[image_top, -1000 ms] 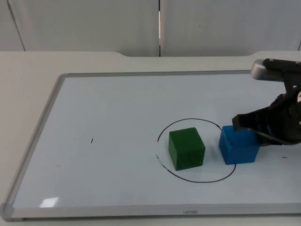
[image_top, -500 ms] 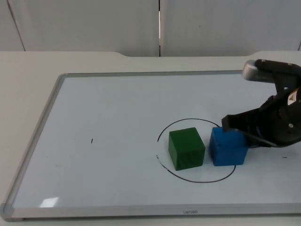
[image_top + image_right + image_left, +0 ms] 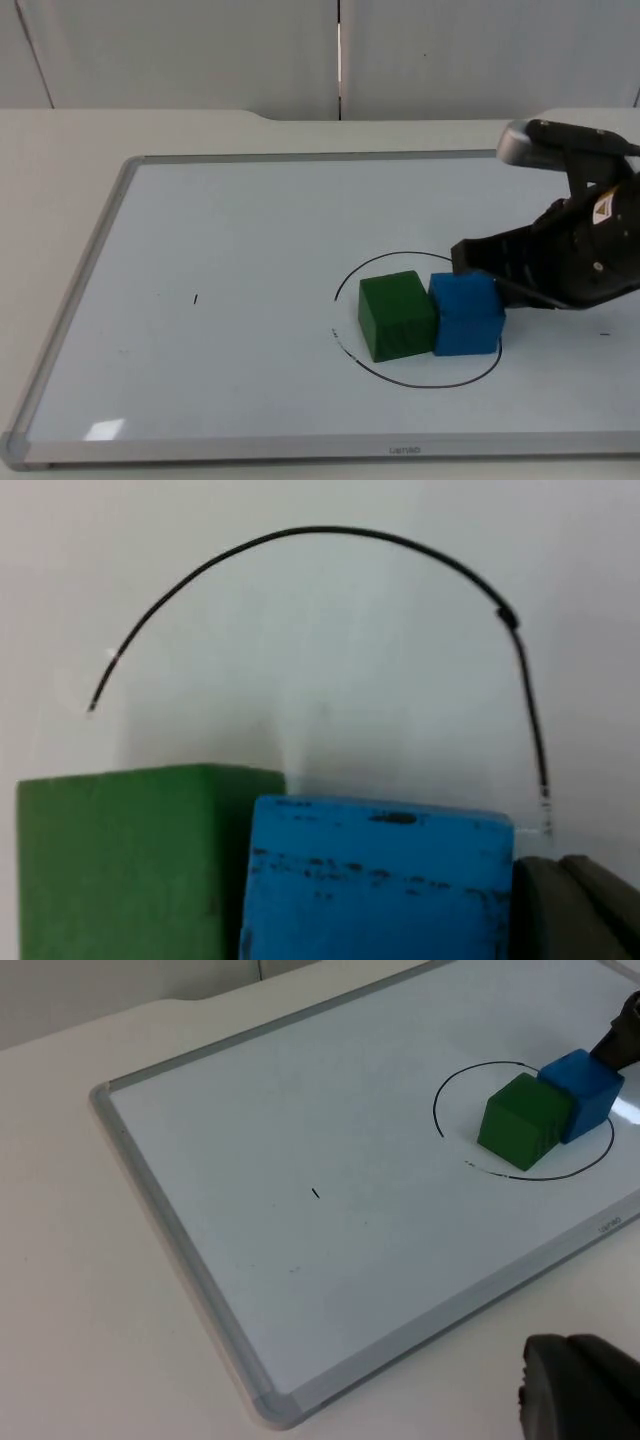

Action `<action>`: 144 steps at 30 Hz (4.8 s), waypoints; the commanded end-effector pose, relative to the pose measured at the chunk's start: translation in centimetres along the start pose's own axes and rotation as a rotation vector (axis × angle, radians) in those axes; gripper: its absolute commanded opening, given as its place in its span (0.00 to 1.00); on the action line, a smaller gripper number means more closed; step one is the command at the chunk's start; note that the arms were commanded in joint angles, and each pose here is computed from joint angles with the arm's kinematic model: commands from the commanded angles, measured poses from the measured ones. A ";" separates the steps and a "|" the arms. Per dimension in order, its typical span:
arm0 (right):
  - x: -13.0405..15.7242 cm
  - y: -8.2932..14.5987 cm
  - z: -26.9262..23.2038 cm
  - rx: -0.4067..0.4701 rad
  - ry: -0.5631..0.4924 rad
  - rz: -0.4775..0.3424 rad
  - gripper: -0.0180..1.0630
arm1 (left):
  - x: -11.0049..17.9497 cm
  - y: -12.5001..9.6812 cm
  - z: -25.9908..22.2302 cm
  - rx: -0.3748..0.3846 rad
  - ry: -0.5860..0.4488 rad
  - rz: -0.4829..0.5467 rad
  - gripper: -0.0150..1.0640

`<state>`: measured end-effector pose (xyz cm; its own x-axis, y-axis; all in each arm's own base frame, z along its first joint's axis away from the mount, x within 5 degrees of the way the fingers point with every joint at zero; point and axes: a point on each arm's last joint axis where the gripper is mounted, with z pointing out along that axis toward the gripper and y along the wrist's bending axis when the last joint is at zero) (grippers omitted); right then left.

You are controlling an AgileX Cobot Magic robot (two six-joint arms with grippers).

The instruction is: Push the two cubes into the marked area.

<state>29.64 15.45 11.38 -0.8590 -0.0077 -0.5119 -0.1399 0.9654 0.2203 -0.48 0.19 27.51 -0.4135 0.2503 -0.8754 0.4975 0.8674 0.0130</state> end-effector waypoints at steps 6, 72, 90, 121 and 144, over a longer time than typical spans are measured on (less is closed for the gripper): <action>-0.1 0.5 0.0 -0.013 -0.020 -0.011 0.02 | 0.0 0.0 0.1 0.005 -0.012 -0.005 0.01; 12.0 -5.9 -34.2 0.011 -0.629 -0.314 0.02 | 0.0 0.0 0.1 0.005 -0.012 -0.005 0.01; 17.7 -7.3 -32.8 -0.015 -0.511 -0.361 0.02 | 0.0 0.0 0.1 0.005 -0.012 0.000 0.01; 17.6 -7.5 -32.9 0.006 -0.515 -0.333 0.66 | 0.0 0.0 0.1 0.005 -0.012 0.000 0.01; 17.6 -7.5 -32.9 0.007 -0.515 -0.334 0.87 | 0.0 0.0 0.1 0.005 -0.012 0.000 0.77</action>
<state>-0.60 -0.47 28.02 -0.4251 -0.1851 -0.8860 -0.3616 0.9321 -0.0213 -0.48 0.19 27.51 -0.4135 0.2503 -0.8754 0.4975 0.8674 0.0130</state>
